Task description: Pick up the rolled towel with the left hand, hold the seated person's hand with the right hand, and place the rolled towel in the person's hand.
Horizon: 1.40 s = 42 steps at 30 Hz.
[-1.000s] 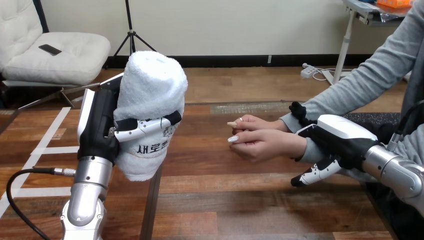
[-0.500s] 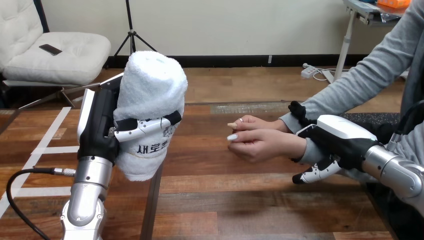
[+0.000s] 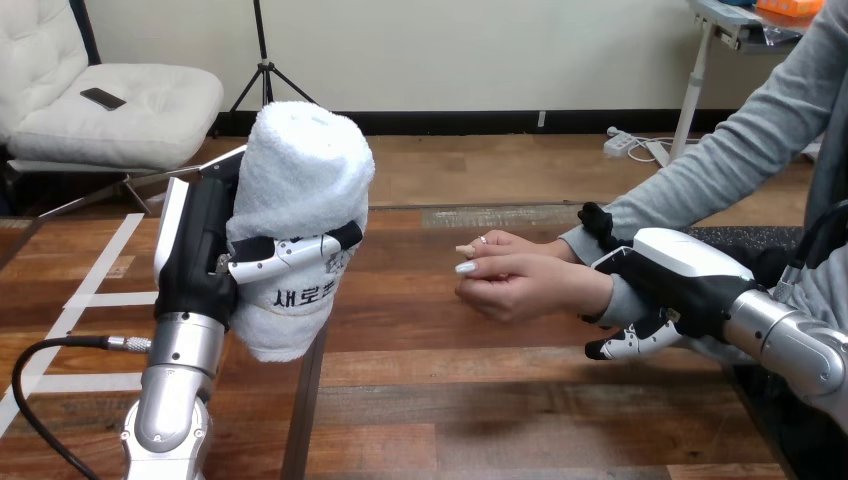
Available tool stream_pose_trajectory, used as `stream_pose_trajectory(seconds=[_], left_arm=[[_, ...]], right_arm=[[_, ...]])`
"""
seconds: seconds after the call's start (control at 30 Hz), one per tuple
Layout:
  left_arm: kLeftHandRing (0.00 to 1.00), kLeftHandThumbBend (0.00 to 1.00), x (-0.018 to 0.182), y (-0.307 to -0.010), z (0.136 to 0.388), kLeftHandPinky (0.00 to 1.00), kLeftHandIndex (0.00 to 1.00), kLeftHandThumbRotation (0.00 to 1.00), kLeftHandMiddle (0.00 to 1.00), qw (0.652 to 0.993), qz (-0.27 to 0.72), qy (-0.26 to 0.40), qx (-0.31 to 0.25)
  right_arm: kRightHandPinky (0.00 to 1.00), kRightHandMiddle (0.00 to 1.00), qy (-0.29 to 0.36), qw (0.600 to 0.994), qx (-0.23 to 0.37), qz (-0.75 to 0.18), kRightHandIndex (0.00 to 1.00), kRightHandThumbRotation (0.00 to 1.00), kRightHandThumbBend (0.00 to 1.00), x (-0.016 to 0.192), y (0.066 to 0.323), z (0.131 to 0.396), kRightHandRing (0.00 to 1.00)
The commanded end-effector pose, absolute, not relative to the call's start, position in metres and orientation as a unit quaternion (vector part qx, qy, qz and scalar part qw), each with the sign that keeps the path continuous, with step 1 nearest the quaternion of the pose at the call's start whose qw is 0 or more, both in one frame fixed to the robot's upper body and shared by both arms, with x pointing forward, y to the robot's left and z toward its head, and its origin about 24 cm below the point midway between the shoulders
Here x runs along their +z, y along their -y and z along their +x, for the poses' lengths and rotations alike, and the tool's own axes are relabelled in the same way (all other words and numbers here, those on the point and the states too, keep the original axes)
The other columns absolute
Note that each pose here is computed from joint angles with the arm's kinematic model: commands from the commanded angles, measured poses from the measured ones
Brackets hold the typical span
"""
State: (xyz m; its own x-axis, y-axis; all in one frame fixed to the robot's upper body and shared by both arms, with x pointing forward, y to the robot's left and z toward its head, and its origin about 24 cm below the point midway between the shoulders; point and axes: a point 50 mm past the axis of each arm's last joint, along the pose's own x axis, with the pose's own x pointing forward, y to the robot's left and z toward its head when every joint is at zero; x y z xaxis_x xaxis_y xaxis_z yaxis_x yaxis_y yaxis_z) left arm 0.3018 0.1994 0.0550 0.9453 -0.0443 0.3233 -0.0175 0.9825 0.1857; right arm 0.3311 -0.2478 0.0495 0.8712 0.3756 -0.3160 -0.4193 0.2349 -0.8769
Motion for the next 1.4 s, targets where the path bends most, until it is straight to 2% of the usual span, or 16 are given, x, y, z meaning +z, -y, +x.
stream_pose_trajectory(seconds=[0.0,1.37], left_arm=[[0.33,0.61,0.0780,-0.1995,0.3085,0.29,0.40,0.00,0.39,0.971,0.103,0.218,-0.004],[0.33,0.61,0.0771,-0.2001,0.3067,0.29,0.40,0.00,0.39,0.971,0.096,0.217,-0.003]], right_arm=[[0.39,0.50,0.007,0.788,0.241,-0.567,0.52,0.16,0.56,0.0625,0.2446,0.3381,0.44],[0.35,0.45,0.015,0.789,0.237,-0.567,0.48,0.10,0.53,0.0623,0.2429,0.3384,0.39]])
